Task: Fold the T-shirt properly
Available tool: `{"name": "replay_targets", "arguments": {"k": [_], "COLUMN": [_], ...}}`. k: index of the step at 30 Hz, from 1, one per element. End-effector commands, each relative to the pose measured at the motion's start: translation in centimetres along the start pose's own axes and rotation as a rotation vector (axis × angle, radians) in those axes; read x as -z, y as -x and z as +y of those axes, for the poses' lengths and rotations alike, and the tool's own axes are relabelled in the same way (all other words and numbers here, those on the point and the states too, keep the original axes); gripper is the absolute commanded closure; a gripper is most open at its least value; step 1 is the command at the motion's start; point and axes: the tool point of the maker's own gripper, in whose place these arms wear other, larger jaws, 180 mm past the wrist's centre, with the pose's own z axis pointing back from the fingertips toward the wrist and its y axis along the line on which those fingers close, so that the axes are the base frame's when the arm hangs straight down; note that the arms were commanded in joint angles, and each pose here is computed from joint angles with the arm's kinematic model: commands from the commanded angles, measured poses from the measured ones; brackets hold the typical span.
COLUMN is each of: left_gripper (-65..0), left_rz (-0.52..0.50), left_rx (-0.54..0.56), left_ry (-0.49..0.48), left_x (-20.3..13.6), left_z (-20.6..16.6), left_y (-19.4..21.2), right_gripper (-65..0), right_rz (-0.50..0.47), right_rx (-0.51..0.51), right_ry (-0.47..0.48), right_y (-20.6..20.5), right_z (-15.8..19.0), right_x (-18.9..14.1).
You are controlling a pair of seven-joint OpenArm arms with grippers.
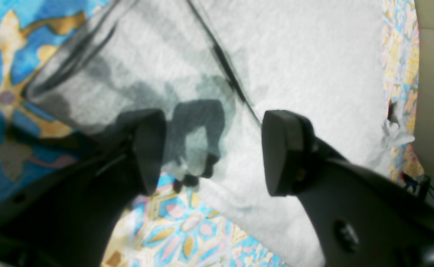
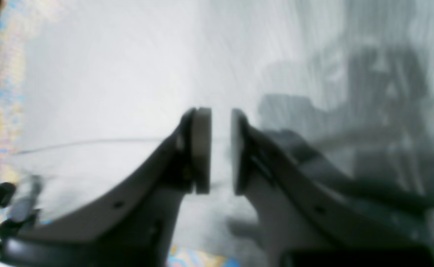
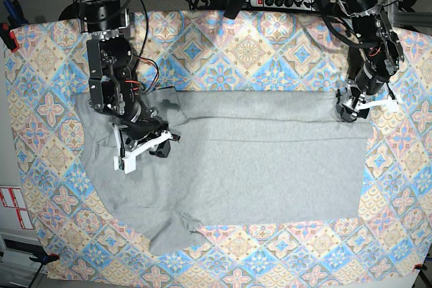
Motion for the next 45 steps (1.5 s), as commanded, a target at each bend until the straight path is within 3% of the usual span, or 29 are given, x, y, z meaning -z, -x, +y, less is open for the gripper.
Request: {"name": "replay_targets", "arguments": {"k": [1,5,15,24,27,29,36,45], "left_gripper": [-39.7,-39.7,-39.7,-39.7,-39.7,-39.7,-39.7,-39.7], "left_rz": [-0.033,-0.034,-0.036,-0.034,-0.034,-0.034,-0.034,-0.038], "left_rx": [0.015,0.015,0.014,0.015,0.015,0.015,0.015,0.015], "left_ry": [0.028,0.029,0.03,0.03,0.03,0.03,0.03,0.034], "left_x": [-0.2,-0.2,-0.1,-0.1,-0.1,-0.1,-0.1,-0.1], "left_z": [-1.0,-1.0,-1.1,-1.1,-1.1,-1.1,-1.1,-1.3], "left_y": [-1.4,-1.4,-1.5,-1.4,-1.4,-1.4,-1.4,-1.6], "right_gripper": [-11.7,-15.3,-15.5,-15.3,-15.6,-17.7,-35.2,-35.3], "right_rz": [-0.041,-0.047,0.033,0.035,0.094,0.112,0.144,0.206], "right_rx": [-0.008,-0.025,-0.084,-0.163,-0.146,-0.127,-0.065,-0.09], "right_ry": [-0.024,0.009,0.047,0.22,0.284,0.312,0.357,0.324], "right_y": [-0.8,-0.5,3.5,4.2,5.6,6.1,7.0,9.8], "right_z": [0.6,-0.9,-2.1,-5.3,-7.4,-8.7,-10.9,-9.5], "right_x": [-0.9,-4.1,-8.1,-8.6,-8.8,-8.8,-8.2,-8.3]}}
